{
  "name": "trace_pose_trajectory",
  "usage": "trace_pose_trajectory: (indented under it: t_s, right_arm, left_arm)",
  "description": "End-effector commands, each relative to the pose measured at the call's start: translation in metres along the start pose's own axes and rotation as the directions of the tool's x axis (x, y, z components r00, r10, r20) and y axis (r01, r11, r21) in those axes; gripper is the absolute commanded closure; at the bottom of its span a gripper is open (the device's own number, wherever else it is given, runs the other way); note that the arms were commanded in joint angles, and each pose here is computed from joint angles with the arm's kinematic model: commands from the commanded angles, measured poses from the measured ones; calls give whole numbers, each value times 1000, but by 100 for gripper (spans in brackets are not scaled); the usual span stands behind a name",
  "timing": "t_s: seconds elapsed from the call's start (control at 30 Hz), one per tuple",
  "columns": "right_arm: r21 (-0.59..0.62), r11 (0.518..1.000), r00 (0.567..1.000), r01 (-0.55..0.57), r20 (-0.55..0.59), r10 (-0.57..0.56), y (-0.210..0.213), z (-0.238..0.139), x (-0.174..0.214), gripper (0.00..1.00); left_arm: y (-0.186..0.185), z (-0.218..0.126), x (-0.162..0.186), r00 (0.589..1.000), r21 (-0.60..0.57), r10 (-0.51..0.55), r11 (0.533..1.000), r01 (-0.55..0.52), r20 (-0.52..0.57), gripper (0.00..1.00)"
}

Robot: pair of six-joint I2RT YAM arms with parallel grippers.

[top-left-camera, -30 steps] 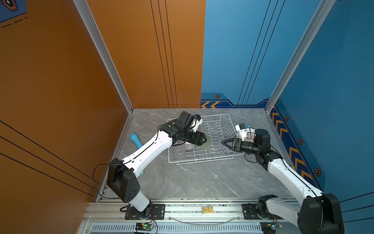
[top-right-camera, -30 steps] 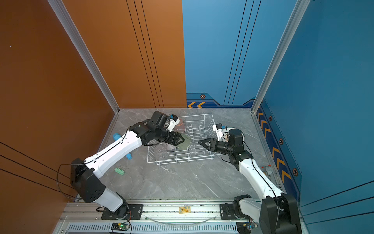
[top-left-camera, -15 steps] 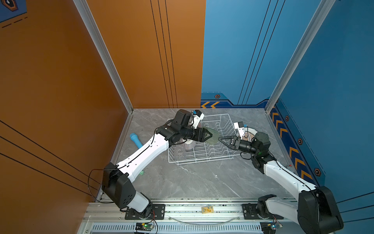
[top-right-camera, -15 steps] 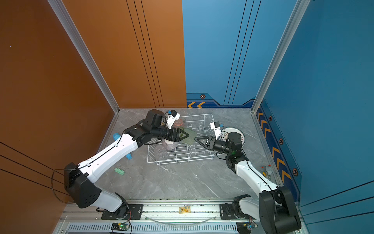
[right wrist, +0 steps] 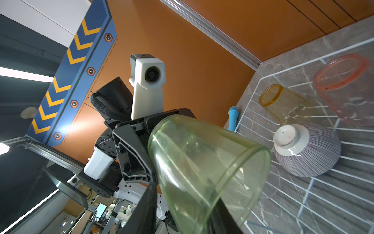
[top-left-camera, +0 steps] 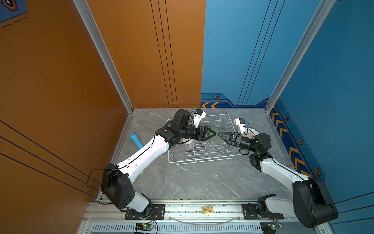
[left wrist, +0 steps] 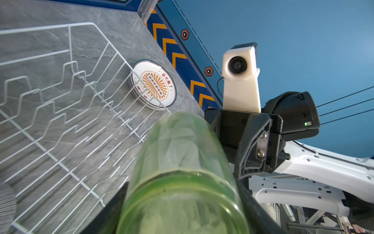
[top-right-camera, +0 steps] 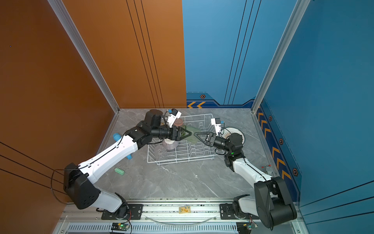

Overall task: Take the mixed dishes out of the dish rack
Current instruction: 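Grasp the green glass with the right gripper while the left gripper releases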

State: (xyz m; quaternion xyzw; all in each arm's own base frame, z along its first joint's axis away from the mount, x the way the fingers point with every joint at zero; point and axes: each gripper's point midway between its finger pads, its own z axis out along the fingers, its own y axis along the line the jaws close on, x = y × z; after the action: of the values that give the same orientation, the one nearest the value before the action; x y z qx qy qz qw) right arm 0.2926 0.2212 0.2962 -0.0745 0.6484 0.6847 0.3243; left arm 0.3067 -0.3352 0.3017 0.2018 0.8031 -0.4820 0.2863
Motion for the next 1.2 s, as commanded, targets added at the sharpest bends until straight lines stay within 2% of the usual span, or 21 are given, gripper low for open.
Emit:
trace_pose_trajectory:
  t_s: [0.0,0.4,0.57,0.73,0.83,0.93,1.03,1.1,1.17]
  right_arm:
    - [-138,990,999,39,4,-39,32,2,-6,65]
    - [-176,984,1000,30,-4,-31,40,7,-10,74]
    - [-191,981,999,37,-4,-39,49,7,-11,83]
    - [-205,978,999,47,-3,-48,58,8,-14,97]
    - [-211,976,999,53,0,-55,63,7,-15,100]
    - [-215,975,998,60,0,-61,67,6,-16,100]
    - [-219,973,997,72,-1,-74,72,5,-15,100]
    - [-210,975,997,78,-3,-81,72,5,-15,100]
    - [-199,976,996,85,-9,-89,72,6,-13,100]
  left_arm:
    - [-24,-5,-13,998,105,27,994,-32,49,58]
    - [-24,-6,-15,998,120,23,992,-31,66,58]
    - [-24,-4,-16,998,131,21,991,-29,67,58]
    - [-26,-4,-16,998,144,20,989,-29,66,58]
    - [-26,-5,-14,998,142,19,989,-28,65,57]
    - [-22,-6,-13,997,125,16,992,-24,70,52]
    - [-20,-8,-12,997,103,20,994,-27,73,33]
    - [-20,-11,-13,996,96,23,995,-31,82,26]
    - [-22,-14,-13,996,97,28,995,-36,90,24]
